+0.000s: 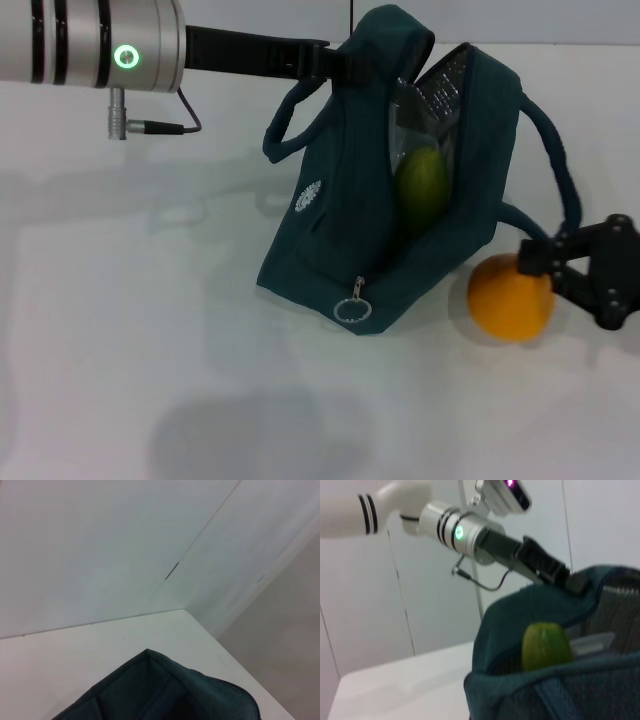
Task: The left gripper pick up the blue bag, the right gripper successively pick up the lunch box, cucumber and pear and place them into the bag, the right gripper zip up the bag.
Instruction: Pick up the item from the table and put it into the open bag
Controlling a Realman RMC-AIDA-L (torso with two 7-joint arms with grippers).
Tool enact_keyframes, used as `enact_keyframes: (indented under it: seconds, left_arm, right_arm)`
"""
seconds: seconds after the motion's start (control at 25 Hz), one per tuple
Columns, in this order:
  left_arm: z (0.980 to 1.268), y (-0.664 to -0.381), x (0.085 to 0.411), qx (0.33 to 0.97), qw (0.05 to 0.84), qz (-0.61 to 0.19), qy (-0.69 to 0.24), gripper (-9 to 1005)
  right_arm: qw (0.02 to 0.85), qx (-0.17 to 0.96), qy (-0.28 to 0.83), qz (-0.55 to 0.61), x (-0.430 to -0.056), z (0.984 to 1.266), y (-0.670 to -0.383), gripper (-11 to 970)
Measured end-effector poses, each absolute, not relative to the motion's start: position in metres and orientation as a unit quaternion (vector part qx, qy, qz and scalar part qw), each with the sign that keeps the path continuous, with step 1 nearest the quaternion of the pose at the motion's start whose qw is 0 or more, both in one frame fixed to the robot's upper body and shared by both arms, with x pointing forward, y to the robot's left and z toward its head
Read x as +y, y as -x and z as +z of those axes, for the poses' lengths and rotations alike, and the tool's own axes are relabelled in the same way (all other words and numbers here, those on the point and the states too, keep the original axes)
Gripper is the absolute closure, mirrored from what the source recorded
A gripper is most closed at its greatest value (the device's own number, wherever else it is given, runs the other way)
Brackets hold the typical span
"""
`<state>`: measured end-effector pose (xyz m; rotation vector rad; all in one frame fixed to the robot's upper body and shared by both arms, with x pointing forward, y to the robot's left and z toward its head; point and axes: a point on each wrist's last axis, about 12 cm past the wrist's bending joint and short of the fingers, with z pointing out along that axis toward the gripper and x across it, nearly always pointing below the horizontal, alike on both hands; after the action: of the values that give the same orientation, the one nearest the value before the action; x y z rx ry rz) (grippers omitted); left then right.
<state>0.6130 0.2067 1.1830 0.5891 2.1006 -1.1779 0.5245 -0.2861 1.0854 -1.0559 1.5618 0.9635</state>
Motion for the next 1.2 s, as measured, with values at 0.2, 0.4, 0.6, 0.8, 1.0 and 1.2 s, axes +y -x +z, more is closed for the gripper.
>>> enact_keyframes:
  seconds: [0.2, 0.4, 0.6, 0.8, 1.0, 1.2]
  left_arm:
    - [1.183, -0.613, 0.208, 0.801, 0.326, -0.449, -0.224, 940]
    - [1.184, -0.614, 0.208, 0.801, 0.328, -0.447, -0.225, 940]
    - [1.186, -0.615, 0.206, 0.799, 0.330, -0.447, -0.229, 940]
    - [1.189, -0.616, 0.202, 0.796, 0.327, -0.450, -0.237, 940]
    - [1.188, -0.615, 0.200, 0.795, 0.328, -0.451, -0.241, 940]
    - [1.187, -0.614, 0.199, 0.794, 0.324, -0.453, -0.244, 940]
  right_arm:
    - [0.512, 0.625, 0.415, 0.418, -0.306, 1.095, -0.512, 926]
    - [0.535, 0.601, 0.401, 0.439, -0.318, 1.105, -0.502, 922]
    - [0.565, 0.574, 0.384, 0.450, -0.327, 1.114, -0.495, 919]
    - [0.625, 0.524, 0.361, 0.452, -0.333, 1.134, -0.500, 915]
    - [0.675, 0.507, 0.330, 0.422, -0.334, 1.147, -0.518, 911]
    - [0.704, 0.508, 0.310, 0.388, -0.323, 1.157, -0.548, 907]
